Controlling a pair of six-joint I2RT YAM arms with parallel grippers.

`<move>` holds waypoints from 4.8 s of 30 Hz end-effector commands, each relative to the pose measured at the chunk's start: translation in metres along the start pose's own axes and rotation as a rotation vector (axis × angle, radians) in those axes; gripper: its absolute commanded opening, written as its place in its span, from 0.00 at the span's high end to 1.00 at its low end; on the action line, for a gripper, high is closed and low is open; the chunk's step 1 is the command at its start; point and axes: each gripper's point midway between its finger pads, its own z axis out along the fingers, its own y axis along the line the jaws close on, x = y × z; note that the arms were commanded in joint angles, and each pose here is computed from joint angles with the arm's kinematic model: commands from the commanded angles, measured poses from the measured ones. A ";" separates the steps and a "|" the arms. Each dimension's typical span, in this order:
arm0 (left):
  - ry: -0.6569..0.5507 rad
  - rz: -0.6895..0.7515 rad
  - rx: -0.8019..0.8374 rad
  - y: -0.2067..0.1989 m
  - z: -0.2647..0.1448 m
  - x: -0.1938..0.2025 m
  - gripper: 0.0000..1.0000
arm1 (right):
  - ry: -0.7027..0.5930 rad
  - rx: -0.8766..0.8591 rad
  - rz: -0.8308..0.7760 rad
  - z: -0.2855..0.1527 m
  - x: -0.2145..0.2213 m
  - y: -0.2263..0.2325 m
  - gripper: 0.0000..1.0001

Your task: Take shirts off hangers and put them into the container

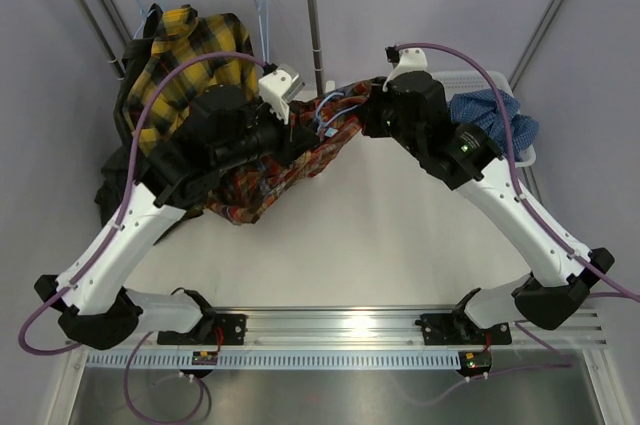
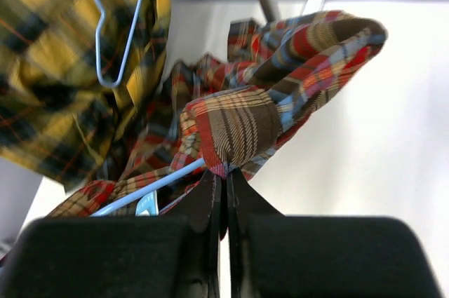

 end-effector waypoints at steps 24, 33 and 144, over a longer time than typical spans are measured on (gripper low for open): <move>-0.012 -0.005 0.185 -0.044 -0.067 0.017 1.00 | -0.277 0.137 -0.004 -0.070 -0.113 -0.052 1.00; 0.027 -0.008 0.220 -0.047 -0.049 0.018 1.00 | -0.289 0.128 -0.011 -0.069 -0.119 -0.049 1.00; -0.027 0.202 0.090 -0.011 -0.020 0.020 1.00 | 0.145 -0.380 -0.368 -0.036 0.025 -0.043 0.25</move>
